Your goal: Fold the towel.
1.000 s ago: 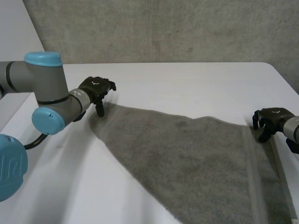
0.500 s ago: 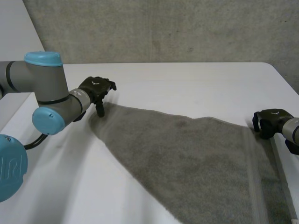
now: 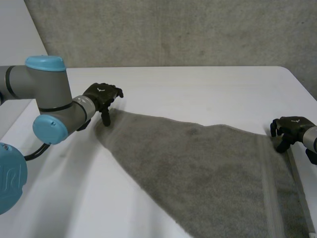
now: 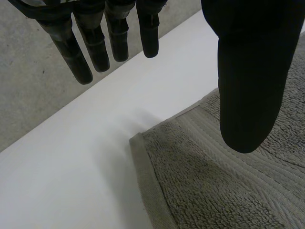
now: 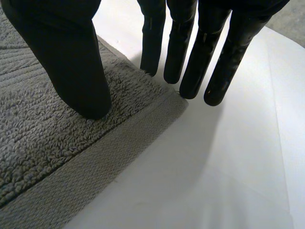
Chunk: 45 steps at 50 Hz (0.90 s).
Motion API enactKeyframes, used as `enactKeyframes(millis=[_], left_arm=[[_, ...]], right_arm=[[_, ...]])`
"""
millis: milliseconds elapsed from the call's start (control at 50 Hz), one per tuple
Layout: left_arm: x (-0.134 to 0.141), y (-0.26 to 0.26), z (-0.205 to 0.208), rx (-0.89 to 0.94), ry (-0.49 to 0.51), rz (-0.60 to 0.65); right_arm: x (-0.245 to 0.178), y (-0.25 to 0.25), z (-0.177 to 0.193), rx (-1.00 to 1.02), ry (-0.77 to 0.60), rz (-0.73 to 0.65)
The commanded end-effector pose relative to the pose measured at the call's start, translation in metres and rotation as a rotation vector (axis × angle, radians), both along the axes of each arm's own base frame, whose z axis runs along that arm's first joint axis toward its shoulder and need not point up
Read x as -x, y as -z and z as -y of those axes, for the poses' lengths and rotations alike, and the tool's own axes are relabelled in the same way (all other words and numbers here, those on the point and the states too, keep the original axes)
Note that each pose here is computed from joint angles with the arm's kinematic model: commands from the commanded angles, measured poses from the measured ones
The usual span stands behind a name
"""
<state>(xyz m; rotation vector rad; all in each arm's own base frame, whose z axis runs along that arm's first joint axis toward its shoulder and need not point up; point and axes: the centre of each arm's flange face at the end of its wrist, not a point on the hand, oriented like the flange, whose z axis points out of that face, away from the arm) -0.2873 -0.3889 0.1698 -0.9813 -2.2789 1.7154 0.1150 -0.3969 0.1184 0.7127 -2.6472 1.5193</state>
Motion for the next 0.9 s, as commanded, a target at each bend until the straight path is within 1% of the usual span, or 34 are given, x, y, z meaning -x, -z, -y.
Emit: enactKeyframes(millis=[20,120,280,320,440,540,720,820,900], left_arm=[[0.000,0.002,-0.001,-0.006,0.000,0.002],[0.000,0.002,0.000,-0.005,0.000,0.002],[0.001,0.002,-0.001,-0.003,0.001,0.000],[0.002,0.002,-0.002,-0.002,0.004,-0.002],[0.005,0.002,-0.003,0.001,0.012,-0.003],[0.008,0.004,-0.004,-0.001,0.018,-0.003],[0.012,0.006,-0.002,0.019,0.025,-0.015],[0.019,0.028,-0.001,-0.001,0.045,-0.010],[0.022,0.036,0.001,-0.005,0.056,-0.010]], right_arm=[[0.000,0.004,0.002,-0.003,0.001,0.000],[-0.001,-0.003,0.005,0.028,-0.005,0.004],[-0.007,-0.041,0.002,0.134,-0.029,0.016],[-0.009,-0.054,-0.002,0.157,-0.034,0.040],[-0.013,-0.071,-0.010,0.178,-0.053,0.085],[-0.029,-0.088,-0.027,0.194,-0.120,0.117],[-0.042,-0.110,-0.055,0.177,-0.203,0.156],[-0.053,-0.140,-0.086,0.185,-0.302,0.205],[-0.055,-0.149,-0.097,0.205,-0.324,0.209]])
